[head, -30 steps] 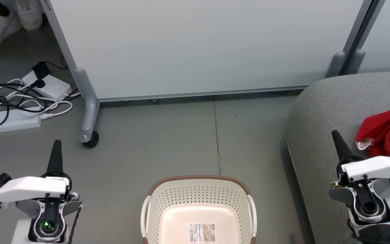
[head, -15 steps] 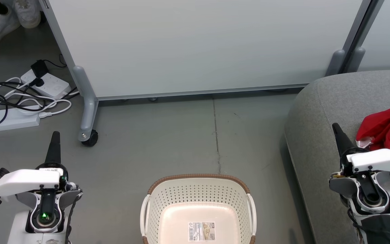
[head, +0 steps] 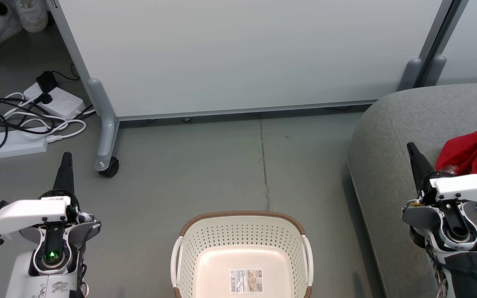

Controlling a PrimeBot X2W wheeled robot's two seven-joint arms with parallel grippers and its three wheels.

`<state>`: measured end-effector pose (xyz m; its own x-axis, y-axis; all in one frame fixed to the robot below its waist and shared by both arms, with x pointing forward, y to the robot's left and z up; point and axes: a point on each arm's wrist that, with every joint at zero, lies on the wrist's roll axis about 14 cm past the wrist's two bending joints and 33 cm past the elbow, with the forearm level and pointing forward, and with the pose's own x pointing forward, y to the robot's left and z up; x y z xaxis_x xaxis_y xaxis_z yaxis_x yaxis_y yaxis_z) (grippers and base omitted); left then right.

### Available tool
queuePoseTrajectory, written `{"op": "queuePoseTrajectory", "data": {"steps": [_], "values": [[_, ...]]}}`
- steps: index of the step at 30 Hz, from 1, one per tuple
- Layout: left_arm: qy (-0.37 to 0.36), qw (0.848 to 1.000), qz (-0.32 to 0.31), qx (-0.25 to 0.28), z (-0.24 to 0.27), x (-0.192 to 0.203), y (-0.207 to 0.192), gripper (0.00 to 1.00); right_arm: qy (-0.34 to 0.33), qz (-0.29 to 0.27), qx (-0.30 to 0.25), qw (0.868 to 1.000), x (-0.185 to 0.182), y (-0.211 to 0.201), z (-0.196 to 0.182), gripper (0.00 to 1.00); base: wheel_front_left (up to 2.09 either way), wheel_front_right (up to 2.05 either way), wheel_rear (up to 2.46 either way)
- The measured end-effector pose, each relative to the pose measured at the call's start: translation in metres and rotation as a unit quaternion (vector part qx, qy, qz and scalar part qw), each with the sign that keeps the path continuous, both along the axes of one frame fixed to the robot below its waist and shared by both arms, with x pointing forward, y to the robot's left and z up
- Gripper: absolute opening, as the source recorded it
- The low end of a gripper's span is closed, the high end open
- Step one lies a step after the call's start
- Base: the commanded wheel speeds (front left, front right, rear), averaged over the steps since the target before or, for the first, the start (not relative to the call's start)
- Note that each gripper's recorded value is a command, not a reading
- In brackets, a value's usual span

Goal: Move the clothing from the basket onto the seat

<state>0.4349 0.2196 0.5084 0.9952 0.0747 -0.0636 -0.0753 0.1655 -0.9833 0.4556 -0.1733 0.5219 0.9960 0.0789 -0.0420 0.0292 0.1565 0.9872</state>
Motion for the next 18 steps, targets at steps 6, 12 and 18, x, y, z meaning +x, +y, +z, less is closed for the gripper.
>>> {"op": "queuePoseTrajectory", "data": {"steps": [6, 12, 18], "values": [[-0.006, 1.0, 0.0, -0.022, 0.003, 0.004, -0.001, 0.0, 0.0, -0.001, 0.021, 1.0, 0.003, -0.001, 0.002, 0.0, 0.0, 0.0, 0.0], [-0.013, 0.999, 0.001, -0.045, 0.006, 0.008, -0.001, 0.0, 0.0, -0.005, 0.043, 0.999, 0.007, -0.002, 0.003, 0.0, 0.0, 0.0, 0.0], [-0.019, 0.998, 0.001, -0.068, 0.009, 0.012, -0.003, 0.0, 0.0, -0.006, 0.062, 0.998, 0.009, -0.002, 0.005, 0.0, 0.0, 0.0, 0.0]]}}
